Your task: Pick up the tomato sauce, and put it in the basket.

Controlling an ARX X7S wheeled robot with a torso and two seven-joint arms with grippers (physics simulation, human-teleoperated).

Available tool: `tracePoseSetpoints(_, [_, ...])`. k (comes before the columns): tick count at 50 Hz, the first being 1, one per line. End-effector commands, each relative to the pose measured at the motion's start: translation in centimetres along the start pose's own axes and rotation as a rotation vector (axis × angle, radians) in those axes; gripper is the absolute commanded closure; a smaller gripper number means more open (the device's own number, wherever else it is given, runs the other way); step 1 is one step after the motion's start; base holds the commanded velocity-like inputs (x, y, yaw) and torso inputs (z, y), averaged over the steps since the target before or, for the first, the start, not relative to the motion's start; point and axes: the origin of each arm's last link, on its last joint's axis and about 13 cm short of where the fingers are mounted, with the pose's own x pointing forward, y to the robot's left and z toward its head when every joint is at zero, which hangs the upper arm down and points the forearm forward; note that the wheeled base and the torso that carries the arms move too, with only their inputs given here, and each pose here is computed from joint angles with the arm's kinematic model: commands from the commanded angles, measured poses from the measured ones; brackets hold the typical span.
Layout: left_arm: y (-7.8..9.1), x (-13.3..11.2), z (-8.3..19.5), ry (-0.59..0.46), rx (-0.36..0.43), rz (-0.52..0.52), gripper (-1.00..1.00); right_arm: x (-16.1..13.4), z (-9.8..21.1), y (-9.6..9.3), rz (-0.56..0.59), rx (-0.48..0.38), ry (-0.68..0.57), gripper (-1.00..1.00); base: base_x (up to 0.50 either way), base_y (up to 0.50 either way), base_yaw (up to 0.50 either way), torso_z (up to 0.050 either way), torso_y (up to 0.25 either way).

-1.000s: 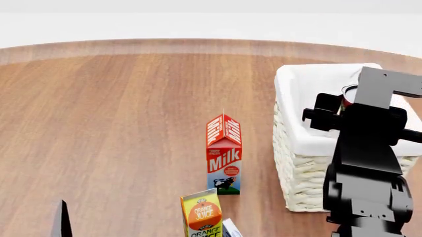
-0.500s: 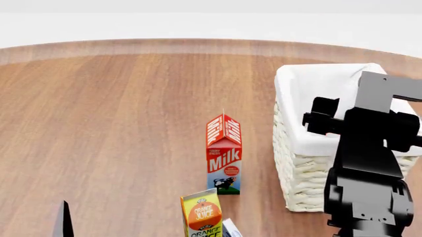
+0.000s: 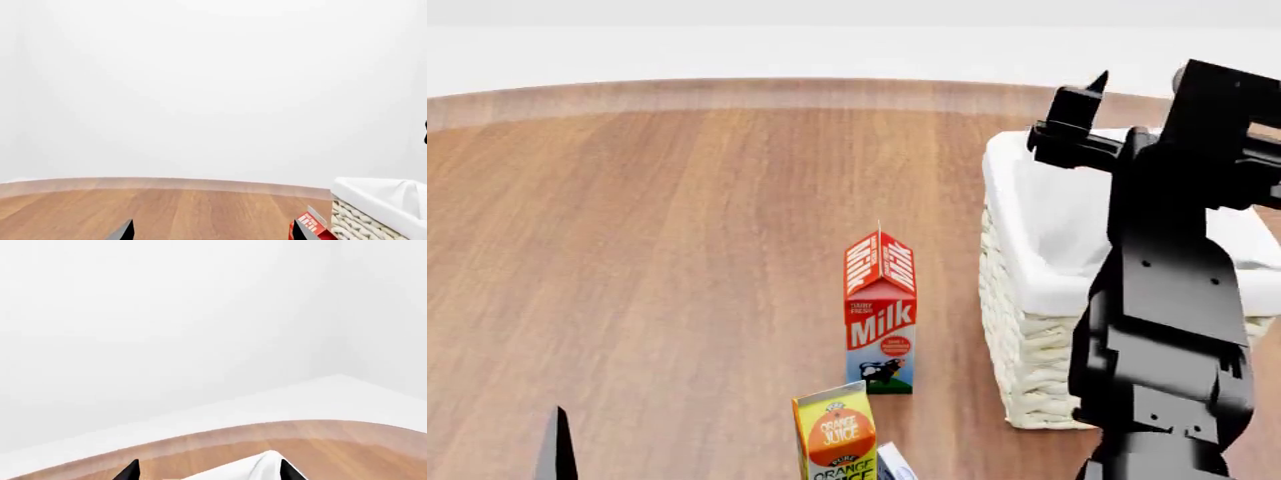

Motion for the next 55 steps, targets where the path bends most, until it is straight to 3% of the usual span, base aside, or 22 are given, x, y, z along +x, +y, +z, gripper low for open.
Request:
tracePoseSetpoints(1, [0.0,0.0,0.0,0.0,0.001,-0.002,-1.0,-3.4,3.7,0.7,0.125,0.085,-0.192,-1.0,0.0,0.0,0.0,0.0,0.0])
tracePoseSetpoints(11, [0.0,-0.1,0.2,-0.005,0.0,0.0,-1.0,-6.3,4.2,0.6,0.2,0.056,-0.342,-1.0,0.0,0.0,0.0,0.0,0.0])
tracePoseSetpoints(22, [0.0,-0.2,0.2,-0.006,0.0,-0.002,-1.0,-11.0,4.9,0.3,0.259,0.114,-0.461,-1.0,0.0,0.0,0.0,0.0,0.0])
tracePoseSetpoints(36, [-0.1,-0.2,0.3,-0.008,-0.001,-0.004,-1.0,-16.5,4.7,-0.5,0.292,0.202,-0.49,-1.0,0.0,0.0,0.0,0.0,0.0])
tracePoseSetpoints(55, [-0.1,-0.2,0.4,-0.01,-0.004,-0.006,-1.0,-19.7,3.6,-1.1,0.296,0.216,-0.487,-1.0,0.0,0.0,0.0,0.0,0.0])
